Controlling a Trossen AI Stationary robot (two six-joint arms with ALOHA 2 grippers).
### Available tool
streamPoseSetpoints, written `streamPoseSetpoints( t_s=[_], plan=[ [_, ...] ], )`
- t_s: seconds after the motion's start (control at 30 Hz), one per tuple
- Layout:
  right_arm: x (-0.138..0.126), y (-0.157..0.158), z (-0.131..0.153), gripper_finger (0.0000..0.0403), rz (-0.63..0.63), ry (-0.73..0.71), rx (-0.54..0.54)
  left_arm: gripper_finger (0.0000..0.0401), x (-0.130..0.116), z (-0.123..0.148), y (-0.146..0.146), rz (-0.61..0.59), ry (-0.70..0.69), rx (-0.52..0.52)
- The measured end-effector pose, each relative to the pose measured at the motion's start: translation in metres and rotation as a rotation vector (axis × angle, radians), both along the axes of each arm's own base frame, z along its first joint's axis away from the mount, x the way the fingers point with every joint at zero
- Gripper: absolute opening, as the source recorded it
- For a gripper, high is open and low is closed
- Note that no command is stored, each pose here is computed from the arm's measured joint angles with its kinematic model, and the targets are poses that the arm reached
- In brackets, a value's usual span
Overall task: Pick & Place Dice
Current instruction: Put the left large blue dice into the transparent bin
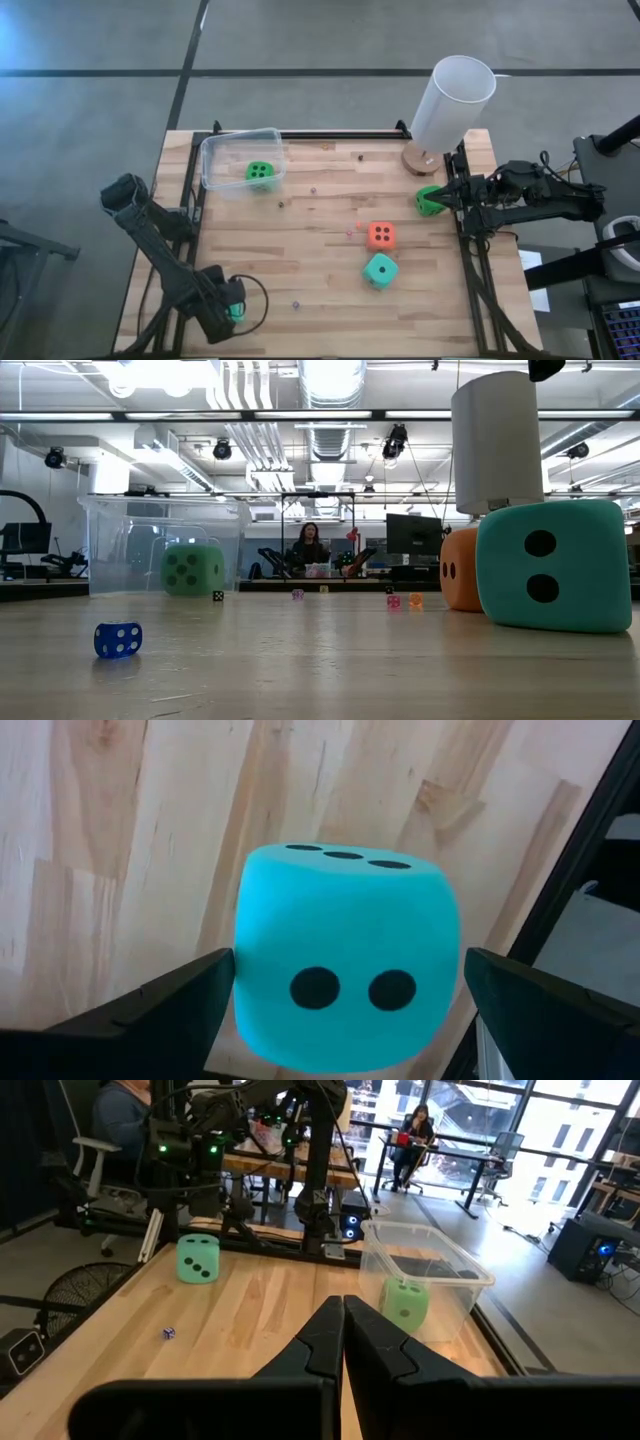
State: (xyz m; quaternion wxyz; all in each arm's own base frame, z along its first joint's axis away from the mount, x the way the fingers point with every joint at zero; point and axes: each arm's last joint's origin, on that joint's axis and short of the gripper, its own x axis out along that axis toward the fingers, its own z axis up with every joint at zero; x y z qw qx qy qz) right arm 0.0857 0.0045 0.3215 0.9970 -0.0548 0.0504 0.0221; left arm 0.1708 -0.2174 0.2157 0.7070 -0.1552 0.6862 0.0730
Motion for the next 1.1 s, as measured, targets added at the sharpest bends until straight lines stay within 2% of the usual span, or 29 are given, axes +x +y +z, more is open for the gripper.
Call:
streamPoseSetpoints(
  t_s=[0.5,1.1],
  plan=[
    [0.000,0.000,0.000,0.0008,0.000,0.000,-0.001,0.0400,0.000,0.000,-0.001,-0.021,0.020,-0.027],
    [0.000,0.000,0.000,0.0008,0.000,0.000,-0.001,0.0400,-0.003,-0.012,0.001,-0.034,0.034,-0.058]
  ],
)
